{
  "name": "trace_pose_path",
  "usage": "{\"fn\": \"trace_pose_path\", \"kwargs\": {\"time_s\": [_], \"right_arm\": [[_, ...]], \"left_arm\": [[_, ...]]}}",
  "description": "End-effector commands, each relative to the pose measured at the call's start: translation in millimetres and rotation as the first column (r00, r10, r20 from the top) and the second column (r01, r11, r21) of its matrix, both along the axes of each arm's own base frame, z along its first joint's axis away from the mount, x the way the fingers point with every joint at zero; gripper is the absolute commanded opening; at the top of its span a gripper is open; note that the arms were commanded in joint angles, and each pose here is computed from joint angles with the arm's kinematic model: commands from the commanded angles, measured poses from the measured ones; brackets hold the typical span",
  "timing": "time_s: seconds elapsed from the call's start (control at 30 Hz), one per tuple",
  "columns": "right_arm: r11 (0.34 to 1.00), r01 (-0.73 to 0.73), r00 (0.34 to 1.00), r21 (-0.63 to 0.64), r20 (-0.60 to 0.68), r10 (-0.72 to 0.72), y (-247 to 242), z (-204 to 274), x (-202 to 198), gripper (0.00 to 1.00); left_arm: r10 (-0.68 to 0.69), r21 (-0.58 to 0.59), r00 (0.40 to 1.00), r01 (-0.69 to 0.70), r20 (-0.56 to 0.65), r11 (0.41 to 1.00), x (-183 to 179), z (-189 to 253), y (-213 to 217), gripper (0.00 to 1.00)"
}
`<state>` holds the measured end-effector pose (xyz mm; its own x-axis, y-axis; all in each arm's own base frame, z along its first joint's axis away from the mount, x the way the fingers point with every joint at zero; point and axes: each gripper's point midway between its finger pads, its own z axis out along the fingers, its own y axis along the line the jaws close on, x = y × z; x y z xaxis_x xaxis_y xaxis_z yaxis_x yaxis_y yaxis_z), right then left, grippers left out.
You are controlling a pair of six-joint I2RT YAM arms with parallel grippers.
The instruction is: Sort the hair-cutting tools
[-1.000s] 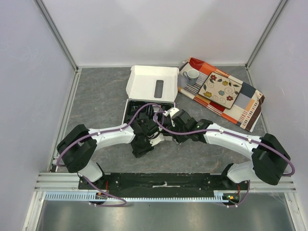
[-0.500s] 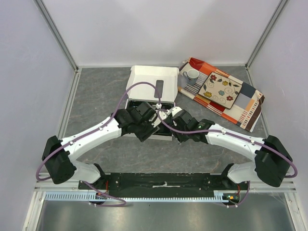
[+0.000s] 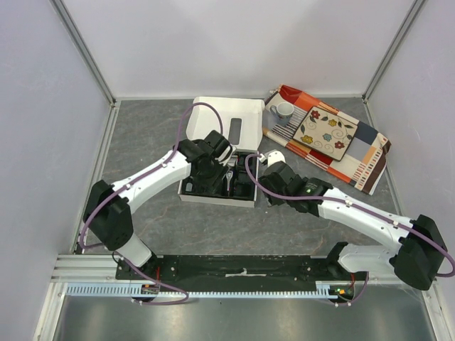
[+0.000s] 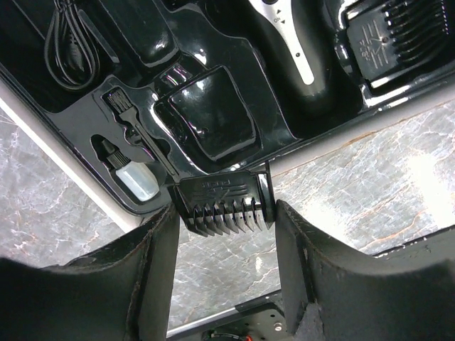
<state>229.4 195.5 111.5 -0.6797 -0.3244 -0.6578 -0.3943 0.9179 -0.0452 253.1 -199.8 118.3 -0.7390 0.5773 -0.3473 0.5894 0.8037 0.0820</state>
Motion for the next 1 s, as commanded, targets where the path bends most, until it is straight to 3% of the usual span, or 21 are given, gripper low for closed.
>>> {"fn": "trace_pose_path", "kwargs": {"time_s": [0.0,0.37,0.63,0.97], "right_arm": [[0.997,0.061,0.996,0.049,0.061,-0.064,-2.6,24.6,6.4,0.61],[0.998,0.054,0.998,0.026,0.031,-0.055,-4.1,11.8,1.8,0.61],[0.999,0.045,0.999,0.015,0.025,-0.045,-6.1,6.7,-0.6,0.61],[0.999,0.038,0.999,0.02,0.012,-0.038,-3.7,0.1,-1.4,0.61]], "left_arm": [[0.133,-0.046,0.99,-0.131,0.041,0.99,14.9,5.6,-7.4,0.22],[0.311,-0.049,0.947,-0.308,0.076,0.95,38.8,-3.3,-10.2,0.27],[0.328,-0.059,0.942,-0.325,0.065,0.944,45.9,-13.5,-12.8,0.38],[0.331,-0.044,0.942,-0.329,0.049,0.943,48.5,-26.7,-11.4,0.4]]}}
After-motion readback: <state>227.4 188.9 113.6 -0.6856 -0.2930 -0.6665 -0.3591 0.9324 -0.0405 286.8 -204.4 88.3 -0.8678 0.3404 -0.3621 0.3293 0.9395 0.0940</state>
